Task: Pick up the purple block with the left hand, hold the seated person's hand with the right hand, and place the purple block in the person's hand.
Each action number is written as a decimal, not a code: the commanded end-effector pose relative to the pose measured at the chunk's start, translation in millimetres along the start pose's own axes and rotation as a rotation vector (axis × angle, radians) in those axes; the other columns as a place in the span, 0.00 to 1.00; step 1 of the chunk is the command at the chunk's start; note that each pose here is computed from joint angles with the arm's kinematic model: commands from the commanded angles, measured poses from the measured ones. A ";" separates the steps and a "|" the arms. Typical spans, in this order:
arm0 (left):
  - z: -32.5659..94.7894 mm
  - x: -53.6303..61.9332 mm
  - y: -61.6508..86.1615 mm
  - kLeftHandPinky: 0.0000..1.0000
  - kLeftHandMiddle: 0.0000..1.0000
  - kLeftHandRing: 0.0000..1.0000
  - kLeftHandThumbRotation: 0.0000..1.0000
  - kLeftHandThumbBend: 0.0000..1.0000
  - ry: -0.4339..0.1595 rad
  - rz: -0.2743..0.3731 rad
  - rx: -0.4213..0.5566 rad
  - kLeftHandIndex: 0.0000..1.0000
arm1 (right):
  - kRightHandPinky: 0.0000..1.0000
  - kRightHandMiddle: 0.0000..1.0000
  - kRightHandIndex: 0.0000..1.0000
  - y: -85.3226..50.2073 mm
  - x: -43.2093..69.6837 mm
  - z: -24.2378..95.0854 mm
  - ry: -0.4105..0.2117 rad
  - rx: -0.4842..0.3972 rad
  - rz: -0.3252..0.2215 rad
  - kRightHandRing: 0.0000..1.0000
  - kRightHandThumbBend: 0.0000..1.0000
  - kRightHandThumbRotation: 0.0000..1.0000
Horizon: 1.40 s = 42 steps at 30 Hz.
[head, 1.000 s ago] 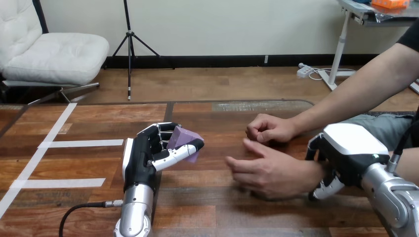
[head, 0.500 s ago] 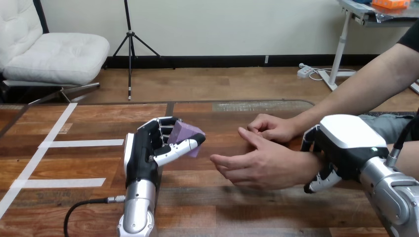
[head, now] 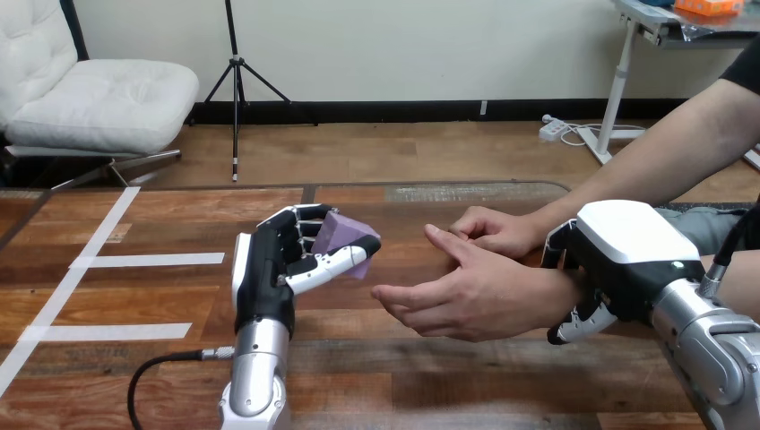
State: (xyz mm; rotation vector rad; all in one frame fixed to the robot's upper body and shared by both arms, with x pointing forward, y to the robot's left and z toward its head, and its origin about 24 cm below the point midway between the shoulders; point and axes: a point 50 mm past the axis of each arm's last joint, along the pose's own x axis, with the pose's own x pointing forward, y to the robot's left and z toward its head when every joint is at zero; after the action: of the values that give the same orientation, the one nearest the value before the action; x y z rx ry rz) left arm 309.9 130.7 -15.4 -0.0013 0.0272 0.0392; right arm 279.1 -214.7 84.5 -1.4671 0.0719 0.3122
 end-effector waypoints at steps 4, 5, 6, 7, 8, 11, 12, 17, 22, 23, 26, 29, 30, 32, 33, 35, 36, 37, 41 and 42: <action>42.7 25.6 -16.7 0.35 0.47 0.41 0.00 0.82 -0.154 -0.052 0.002 0.49 | 0.33 0.47 0.51 -33.9 2.9 7.7 -0.028 -0.024 -0.105 0.40 0.80 0.00; 43.2 25.9 -17.3 0.35 0.47 0.41 0.00 0.82 -0.155 -0.053 0.001 0.49 | 0.33 0.47 0.51 -34.5 3.0 8.2 -0.029 -0.023 -0.106 0.40 0.80 0.00; 43.5 26.1 -17.7 0.35 0.47 0.41 0.00 0.82 -0.156 -0.054 0.001 0.49 | 0.32 0.46 0.51 -34.9 3.0 8.6 -0.030 -0.023 -0.106 0.39 0.80 0.00; 44.4 26.5 -18.7 0.35 0.47 0.41 0.00 0.82 -0.159 -0.057 0.001 0.49 | 0.32 0.46 0.51 -35.9 3.2 9.4 -0.030 -0.022 -0.105 0.39 0.80 0.00; 44.9 26.7 -19.3 0.35 0.47 0.41 0.00 0.82 -0.160 -0.059 0.001 0.49 | 0.32 0.46 0.51 -36.5 3.4 9.8 -0.030 -0.022 -0.104 0.39 0.80 0.00; 46.8 27.2 -21.2 0.35 0.47 0.41 0.00 0.82 -0.169 -0.066 0.002 0.49 | 0.31 0.46 0.50 -38.3 3.9 11.2 -0.039 -0.022 -0.107 0.39 0.80 0.00; 47.1 27.4 -21.6 0.35 0.47 0.41 0.00 0.82 -0.171 -0.068 0.003 0.49 | 0.32 0.47 0.50 -38.7 4.0 11.5 -0.041 -0.022 -0.108 0.39 0.80 0.00; 50.5 28.1 -24.9 0.35 0.47 0.41 0.00 0.81 -0.189 -0.084 -0.001 0.49 | 0.32 0.46 0.50 -41.2 5.2 13.5 -0.070 -0.031 -0.126 0.39 0.80 0.00; 52.7 29.4 -28.3 0.35 0.47 0.41 0.00 0.81 -0.190 -0.092 -0.010 0.49 | 0.31 0.45 0.49 -42.8 6.5 15.4 -0.082 -0.038 -0.137 0.38 0.81 0.00; 53.1 29.6 -29.0 0.35 0.47 0.41 0.00 0.81 -0.190 -0.093 -0.013 0.49 | 0.31 0.45 0.49 -43.1 6.8 15.7 -0.083 -0.038 -0.138 0.37 0.81 0.00; 54.5 30.1 -30.9 0.35 0.47 0.41 0.00 0.81 -0.193 -0.098 -0.017 0.49 | 0.30 0.44 0.49 -44.1 7.7 17.1 -0.085 -0.040 -0.138 0.36 0.81 0.00; 55.8 30.6 -32.8 0.35 0.47 0.41 0.00 0.81 -0.197 -0.102 -0.017 0.49 | 0.30 0.44 0.49 -45.2 8.7 19.0 -0.085 -0.043 -0.136 0.36 0.80 0.00; 56.0 30.7 -33.1 0.35 0.47 0.41 0.00 0.81 -0.197 -0.103 -0.017 0.49 | 0.30 0.44 0.49 -45.4 9.0 19.4 -0.085 -0.043 -0.135 0.36 0.80 0.00; 57.0 31.0 -34.7 0.35 0.47 0.41 0.00 0.81 -0.200 -0.107 -0.017 0.49 | 0.30 0.45 0.49 -45.8 9.8 20.6 -0.085 -0.046 -0.139 0.37 0.79 0.00; 57.2 31.1 -35.1 0.35 0.47 0.41 0.00 0.81 -0.201 -0.108 -0.017 0.49 | 0.30 0.45 0.49 -45.9 10.0 20.9 -0.085 -0.047 -0.140 0.37 0.79 0.00; 58.0 31.3 -36.7 0.35 0.47 0.41 0.00 0.81 -0.202 -0.112 -0.016 0.49 | 0.30 0.45 0.49 -45.9 10.9 21.7 -0.087 -0.051 -0.144 0.37 0.79 0.00; 58.2 31.4 -37.0 0.35 0.47 0.41 0.00 0.81 -0.203 -0.113 -0.016 0.49 | 0.30 0.45 0.50 -45.9 11.2 21.9 -0.087 -0.052 -0.145 0.37 0.79 0.00; 58.6 31.6 -38.0 0.35 0.47 0.41 0.00 0.81 -0.203 -0.116 -0.014 0.49 | 0.30 0.46 0.50 -46.0 11.8 22.4 -0.089 -0.052 -0.147 0.37 0.79 0.00; 59.9 32.0 -40.8 0.35 0.47 0.41 0.00 0.81 -0.205 -0.124 -0.008 0.48 | 0.30 0.46 0.51 -46.3 13.7 23.6 -0.090 -0.053 -0.149 0.38 0.79 0.00; 60.0 32.1 -41.0 0.34 0.47 0.40 0.00 0.81 -0.205 -0.125 -0.008 0.48 | 0.30 0.47 0.51 -46.3 13.9 23.7 -0.090 -0.053 -0.149 0.38 0.79 0.00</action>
State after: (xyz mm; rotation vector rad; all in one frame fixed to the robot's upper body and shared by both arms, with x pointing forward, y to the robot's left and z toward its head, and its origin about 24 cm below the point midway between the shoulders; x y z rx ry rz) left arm 323.7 102.3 4.1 -0.0180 -0.0332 -0.0470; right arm 285.8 -204.5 99.9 -1.4898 0.0089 0.3209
